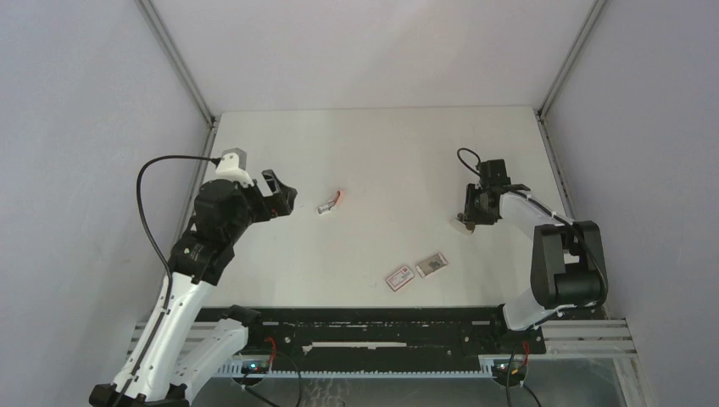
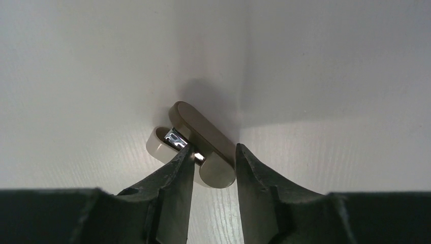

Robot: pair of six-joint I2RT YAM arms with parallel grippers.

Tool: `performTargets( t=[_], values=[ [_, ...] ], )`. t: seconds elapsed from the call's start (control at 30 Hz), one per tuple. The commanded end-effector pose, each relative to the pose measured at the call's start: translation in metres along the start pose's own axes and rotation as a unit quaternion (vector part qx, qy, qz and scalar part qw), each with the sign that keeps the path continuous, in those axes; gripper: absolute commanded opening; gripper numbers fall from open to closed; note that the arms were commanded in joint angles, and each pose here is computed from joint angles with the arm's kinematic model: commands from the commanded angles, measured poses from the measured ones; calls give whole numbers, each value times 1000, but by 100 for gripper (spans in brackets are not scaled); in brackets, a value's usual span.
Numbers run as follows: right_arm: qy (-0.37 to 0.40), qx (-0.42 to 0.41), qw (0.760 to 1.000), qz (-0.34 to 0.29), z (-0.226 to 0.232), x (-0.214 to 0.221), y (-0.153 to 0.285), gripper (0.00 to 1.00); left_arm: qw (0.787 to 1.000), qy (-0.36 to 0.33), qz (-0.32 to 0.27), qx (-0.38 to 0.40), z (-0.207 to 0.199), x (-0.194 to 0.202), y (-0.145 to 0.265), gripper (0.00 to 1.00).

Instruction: Load the staples into the stapler

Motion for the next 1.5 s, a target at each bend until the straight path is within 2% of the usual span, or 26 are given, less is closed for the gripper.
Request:
performTargets(
  t=[0.0, 0.37, 0.47, 0.6, 0.67, 0.87, 1.0, 1.1, 1.47],
  values=[
    [7, -4, 1000, -24, 4, -19, 3, 34, 1000, -6, -24, -2, 3, -10, 2, 99],
    [22, 8, 1000, -13, 8, -19, -10, 25, 1000, 4, -14, 2, 4, -6, -3, 99],
    [19, 20, 1000, -12, 6, -18, -13, 17, 1000, 4, -12, 3, 4, -5, -3, 99],
    [19, 24, 999, -14, 7, -18, -10, 0, 1000, 7, -14, 5, 3, -5, -3, 99],
    [19, 21, 999, -18, 8, -18, -7, 0, 1000, 8, -14, 9, 2, -5, -3, 99],
    [11, -86, 996, -32, 28, -16, 13, 0, 998, 12, -18, 65, -8, 0, -3, 98],
    [22, -177, 983, -48, 52, -10, 36, 0, 992, 33, -16, 120, -18, 12, -8, 96],
    [44, -210, 974, -72, 72, -2, 50, 0, 987, 59, -8, 152, -27, 24, -16, 95],
    [40, -352, 915, -193, 160, 32, 111, 0, 952, 101, 35, 286, -123, 55, -43, 94]
  ],
)
Point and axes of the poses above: each gripper's point midway between its finger pads, its own y axis back along the fingers, its own z axis along the line the jaws close on, x = y × z, the point moved 7 cm from there along y, back along the fingers, and after that the axes turned 8 degrees about -y, right-handed, at the moved point
